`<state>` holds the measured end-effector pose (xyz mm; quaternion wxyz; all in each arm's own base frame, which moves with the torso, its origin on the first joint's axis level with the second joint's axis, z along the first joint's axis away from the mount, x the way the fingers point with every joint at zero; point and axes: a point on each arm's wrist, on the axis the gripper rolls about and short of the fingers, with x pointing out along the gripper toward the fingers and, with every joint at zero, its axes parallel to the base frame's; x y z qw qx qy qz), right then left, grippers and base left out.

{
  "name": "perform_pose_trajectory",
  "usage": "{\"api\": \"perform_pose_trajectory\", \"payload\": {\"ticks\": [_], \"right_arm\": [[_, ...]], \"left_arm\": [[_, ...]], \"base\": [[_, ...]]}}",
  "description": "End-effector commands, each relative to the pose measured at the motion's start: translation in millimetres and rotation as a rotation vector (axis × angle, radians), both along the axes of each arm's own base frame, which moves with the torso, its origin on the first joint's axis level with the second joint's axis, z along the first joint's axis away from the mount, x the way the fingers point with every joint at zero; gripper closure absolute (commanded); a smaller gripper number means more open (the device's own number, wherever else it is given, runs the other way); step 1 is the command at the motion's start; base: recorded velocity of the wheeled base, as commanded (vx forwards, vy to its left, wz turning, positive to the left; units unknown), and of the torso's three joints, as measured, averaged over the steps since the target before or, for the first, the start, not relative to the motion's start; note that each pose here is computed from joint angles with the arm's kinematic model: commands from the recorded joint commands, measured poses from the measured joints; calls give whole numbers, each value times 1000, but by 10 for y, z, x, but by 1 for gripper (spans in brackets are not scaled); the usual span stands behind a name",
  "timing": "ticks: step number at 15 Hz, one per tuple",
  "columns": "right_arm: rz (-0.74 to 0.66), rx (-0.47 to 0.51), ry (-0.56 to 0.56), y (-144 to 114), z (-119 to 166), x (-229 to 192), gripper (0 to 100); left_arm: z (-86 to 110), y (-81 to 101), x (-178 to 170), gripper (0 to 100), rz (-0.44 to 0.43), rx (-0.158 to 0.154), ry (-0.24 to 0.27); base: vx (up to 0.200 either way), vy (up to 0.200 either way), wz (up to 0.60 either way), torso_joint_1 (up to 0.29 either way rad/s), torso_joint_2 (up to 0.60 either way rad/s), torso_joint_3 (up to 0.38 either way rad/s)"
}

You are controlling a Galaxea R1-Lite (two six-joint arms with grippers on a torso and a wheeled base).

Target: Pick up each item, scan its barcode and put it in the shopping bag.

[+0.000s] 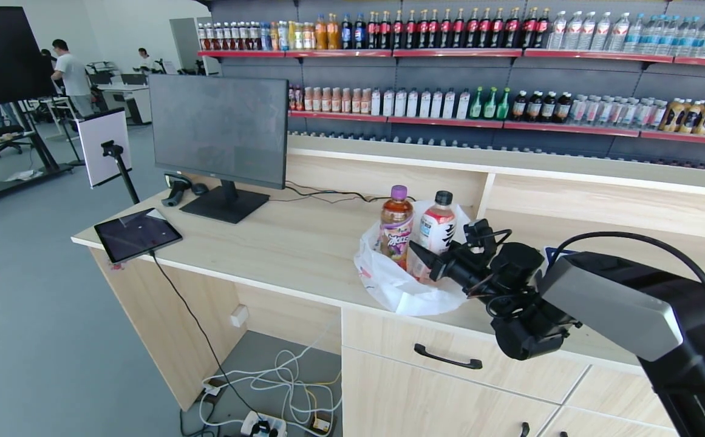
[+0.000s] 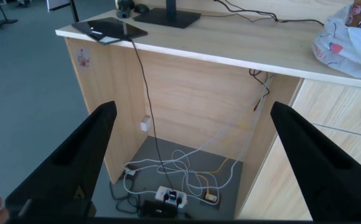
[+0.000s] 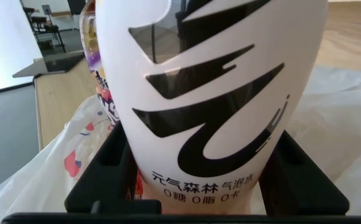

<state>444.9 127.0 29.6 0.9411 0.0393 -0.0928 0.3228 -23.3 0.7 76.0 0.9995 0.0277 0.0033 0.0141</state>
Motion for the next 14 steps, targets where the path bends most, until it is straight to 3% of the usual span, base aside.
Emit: {"api": "perform_pose_trajectory", "payload": {"ticks": [1, 14], "right_arm": [[0, -2, 11, -5, -30, -12, 100], [-44, -22, 45, -18, -187, -26, 100]], "left_arm": [[0, 0, 0, 0, 1, 0, 0], [0, 0, 0, 0, 1, 0, 0]], "base": [[0, 0, 0, 0, 0, 0], [0, 0, 0, 0, 0, 0]]}}
